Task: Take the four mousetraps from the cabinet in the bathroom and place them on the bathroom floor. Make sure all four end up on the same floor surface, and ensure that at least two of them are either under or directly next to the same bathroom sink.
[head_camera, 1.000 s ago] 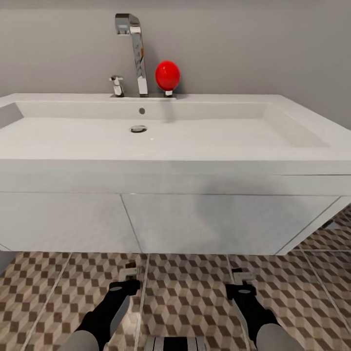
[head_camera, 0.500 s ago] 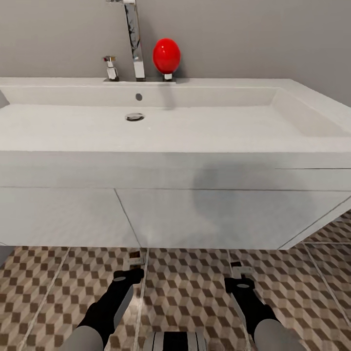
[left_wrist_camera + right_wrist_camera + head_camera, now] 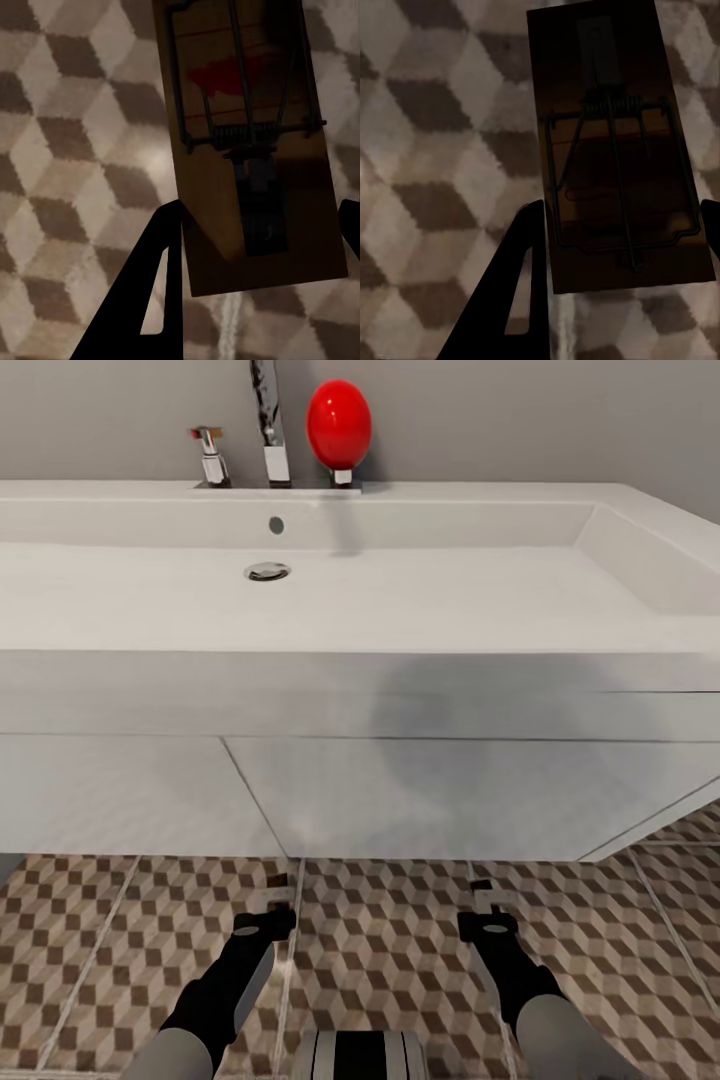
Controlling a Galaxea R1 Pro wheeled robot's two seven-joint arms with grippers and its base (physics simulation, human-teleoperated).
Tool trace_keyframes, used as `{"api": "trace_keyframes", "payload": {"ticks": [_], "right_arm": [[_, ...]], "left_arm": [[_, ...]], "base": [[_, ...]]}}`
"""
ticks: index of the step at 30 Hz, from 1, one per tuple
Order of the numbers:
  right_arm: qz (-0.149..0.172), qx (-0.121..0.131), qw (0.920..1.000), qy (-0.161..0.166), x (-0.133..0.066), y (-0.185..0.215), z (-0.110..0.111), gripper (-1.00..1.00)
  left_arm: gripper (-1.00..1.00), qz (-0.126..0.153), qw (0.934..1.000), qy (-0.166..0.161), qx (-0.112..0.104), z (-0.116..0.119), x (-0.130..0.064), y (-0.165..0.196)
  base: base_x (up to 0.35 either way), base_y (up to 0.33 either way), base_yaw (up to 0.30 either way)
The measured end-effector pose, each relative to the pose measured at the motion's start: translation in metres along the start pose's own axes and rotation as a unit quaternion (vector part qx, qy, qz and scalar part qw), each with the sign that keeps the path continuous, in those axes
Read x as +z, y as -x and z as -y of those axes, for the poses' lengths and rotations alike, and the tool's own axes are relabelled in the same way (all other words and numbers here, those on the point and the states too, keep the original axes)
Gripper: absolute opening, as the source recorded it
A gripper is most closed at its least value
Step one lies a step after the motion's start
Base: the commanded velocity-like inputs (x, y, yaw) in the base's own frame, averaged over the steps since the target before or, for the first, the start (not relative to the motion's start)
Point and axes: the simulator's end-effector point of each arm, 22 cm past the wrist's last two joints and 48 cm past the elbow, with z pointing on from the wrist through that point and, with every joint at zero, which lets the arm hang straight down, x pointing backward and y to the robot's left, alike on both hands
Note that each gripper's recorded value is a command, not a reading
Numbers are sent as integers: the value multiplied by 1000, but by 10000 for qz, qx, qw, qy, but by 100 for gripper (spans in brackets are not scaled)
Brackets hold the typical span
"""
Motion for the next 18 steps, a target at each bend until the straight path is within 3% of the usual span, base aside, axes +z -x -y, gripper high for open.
{"api": "trace_keyframes", "payload": {"ticks": [11,18], "right_arm": [[132,36,9999,53,13,27,-13,-100],[487,114,9987,-30,8,62,-5,-100]], "left_arm": [[-100,108,9999,33,68,0,9,7],[-100,276,9996,41,54,-1,6,22]], "base": [[0,0,0],[0,0,0]]}}
